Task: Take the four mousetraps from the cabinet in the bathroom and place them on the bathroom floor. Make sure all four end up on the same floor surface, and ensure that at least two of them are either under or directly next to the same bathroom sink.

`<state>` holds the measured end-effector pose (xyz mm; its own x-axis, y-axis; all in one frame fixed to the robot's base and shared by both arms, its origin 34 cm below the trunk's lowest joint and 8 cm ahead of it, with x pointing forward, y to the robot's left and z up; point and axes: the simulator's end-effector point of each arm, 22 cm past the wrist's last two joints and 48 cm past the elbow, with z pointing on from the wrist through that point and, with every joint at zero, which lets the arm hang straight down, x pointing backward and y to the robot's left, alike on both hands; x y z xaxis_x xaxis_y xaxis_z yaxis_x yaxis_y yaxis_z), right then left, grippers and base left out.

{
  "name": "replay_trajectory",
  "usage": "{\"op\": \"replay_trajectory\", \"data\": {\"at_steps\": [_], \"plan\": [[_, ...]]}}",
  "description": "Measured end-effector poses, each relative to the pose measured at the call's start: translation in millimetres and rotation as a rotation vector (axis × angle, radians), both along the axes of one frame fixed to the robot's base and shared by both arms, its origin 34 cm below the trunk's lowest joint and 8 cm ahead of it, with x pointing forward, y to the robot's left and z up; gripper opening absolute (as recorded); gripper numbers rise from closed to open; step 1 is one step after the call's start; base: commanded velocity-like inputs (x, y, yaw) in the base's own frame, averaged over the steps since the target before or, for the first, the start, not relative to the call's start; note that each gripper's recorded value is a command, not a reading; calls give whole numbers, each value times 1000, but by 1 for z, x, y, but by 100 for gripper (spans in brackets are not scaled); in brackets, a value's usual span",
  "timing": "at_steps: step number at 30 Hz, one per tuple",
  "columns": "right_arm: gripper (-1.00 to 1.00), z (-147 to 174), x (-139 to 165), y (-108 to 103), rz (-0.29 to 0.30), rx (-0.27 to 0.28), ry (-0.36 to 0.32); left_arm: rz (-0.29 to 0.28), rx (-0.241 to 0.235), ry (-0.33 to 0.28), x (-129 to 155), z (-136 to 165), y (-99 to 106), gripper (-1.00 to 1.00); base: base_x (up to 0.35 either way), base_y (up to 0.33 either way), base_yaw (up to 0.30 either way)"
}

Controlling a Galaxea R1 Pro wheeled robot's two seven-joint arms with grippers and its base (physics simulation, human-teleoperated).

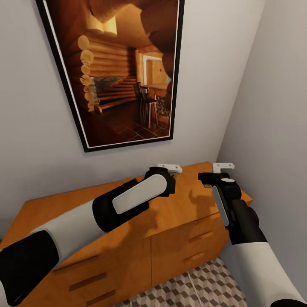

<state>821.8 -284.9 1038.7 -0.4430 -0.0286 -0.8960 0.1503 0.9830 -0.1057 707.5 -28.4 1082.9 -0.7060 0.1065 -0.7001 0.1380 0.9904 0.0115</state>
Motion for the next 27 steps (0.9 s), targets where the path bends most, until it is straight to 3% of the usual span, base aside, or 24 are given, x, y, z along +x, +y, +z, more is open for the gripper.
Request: {"op": "replay_trajectory", "data": {"at_steps": [10, 27], "plan": [[100, -2, 0, 1, 2, 1, 4, -28, 23, -3, -10, -8, -7, -100, -35, 0, 0], [100, -2, 0, 0, 2, 1, 5, -24, 11, 14, -13, -12, -8, -100, -315, 0, 0]]}}
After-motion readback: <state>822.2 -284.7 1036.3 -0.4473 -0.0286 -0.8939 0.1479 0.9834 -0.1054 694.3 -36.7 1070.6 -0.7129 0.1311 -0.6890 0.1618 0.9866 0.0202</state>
